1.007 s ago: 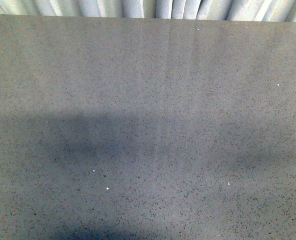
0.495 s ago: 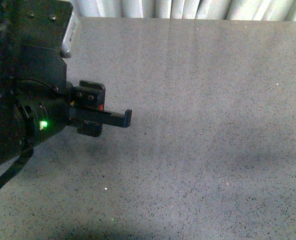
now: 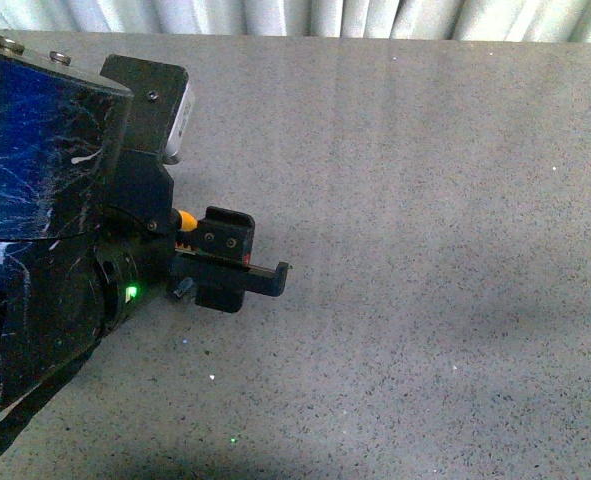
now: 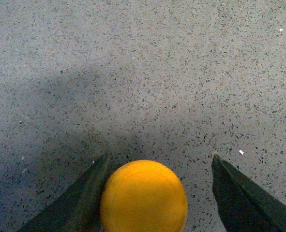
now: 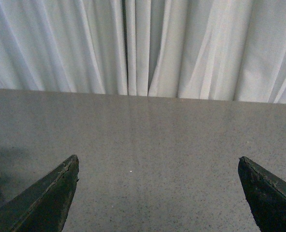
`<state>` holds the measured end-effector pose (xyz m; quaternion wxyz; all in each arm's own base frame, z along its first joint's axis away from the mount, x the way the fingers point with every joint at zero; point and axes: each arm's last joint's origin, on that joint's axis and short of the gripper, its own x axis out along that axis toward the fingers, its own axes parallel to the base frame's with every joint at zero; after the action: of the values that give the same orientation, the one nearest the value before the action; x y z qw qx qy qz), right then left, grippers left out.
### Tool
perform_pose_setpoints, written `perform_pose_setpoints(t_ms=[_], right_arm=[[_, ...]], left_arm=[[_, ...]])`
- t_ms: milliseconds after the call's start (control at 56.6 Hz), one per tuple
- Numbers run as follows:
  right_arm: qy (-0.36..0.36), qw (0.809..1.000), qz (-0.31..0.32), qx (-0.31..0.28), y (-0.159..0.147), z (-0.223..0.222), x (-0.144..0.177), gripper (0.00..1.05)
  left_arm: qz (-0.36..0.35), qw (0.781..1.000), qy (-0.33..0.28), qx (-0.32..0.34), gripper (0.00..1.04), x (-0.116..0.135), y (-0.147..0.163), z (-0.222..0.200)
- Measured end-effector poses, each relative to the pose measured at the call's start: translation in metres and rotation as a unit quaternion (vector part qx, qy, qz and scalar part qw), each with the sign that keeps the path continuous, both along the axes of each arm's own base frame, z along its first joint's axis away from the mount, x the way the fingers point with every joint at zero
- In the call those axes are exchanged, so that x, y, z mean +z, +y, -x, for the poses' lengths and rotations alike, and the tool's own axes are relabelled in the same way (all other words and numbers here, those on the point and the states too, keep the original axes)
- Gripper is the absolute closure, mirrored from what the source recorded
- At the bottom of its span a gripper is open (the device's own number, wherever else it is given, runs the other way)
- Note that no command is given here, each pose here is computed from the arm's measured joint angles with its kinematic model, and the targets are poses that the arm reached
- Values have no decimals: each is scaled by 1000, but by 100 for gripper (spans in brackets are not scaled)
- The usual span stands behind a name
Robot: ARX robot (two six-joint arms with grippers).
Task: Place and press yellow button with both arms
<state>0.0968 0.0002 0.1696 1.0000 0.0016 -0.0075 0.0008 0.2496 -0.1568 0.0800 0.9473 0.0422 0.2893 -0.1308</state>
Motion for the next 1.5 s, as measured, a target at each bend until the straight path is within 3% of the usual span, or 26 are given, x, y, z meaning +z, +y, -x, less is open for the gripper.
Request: perform_pose_setpoints(t_ms=[230, 459, 725, 831, 866, 919, 954, 1184, 1325, 1502], right_arm=[[0, 1000, 0, 0, 0, 0, 0, 9], [0, 1000, 0, 0, 0, 0, 0, 9], [0, 1000, 0, 0, 0, 0, 0, 9], [2, 1000, -1, 0, 0, 0, 0, 9], [66, 998, -18, 12, 1, -1, -1, 9], [230, 973, -25, 14, 2, -9, 4, 9], [263, 965, -11, 16, 4, -21, 9, 9], [226, 968, 88, 70, 23, -99, 37, 9], [208, 956, 129, 163, 59, -148, 36, 9], [217, 916, 186, 282, 115, -187, 19, 9]], left_arm=[[28, 999, -16, -8, 7, 25, 7, -1], [75, 996, -46, -9, 9, 66, 34, -4], [142, 985, -94, 22, 9, 119, 107, -1], [73, 950, -270, 139, 33, 138, 153, 19], [66, 944, -288, 147, 40, 140, 157, 27], [57, 944, -294, 137, 54, 135, 157, 40], [54, 947, -290, 131, 63, 128, 156, 47], [49, 948, -287, 132, 103, 112, 157, 71], [47, 948, -285, 132, 103, 106, 157, 83], [47, 948, -286, 132, 103, 101, 157, 95]])
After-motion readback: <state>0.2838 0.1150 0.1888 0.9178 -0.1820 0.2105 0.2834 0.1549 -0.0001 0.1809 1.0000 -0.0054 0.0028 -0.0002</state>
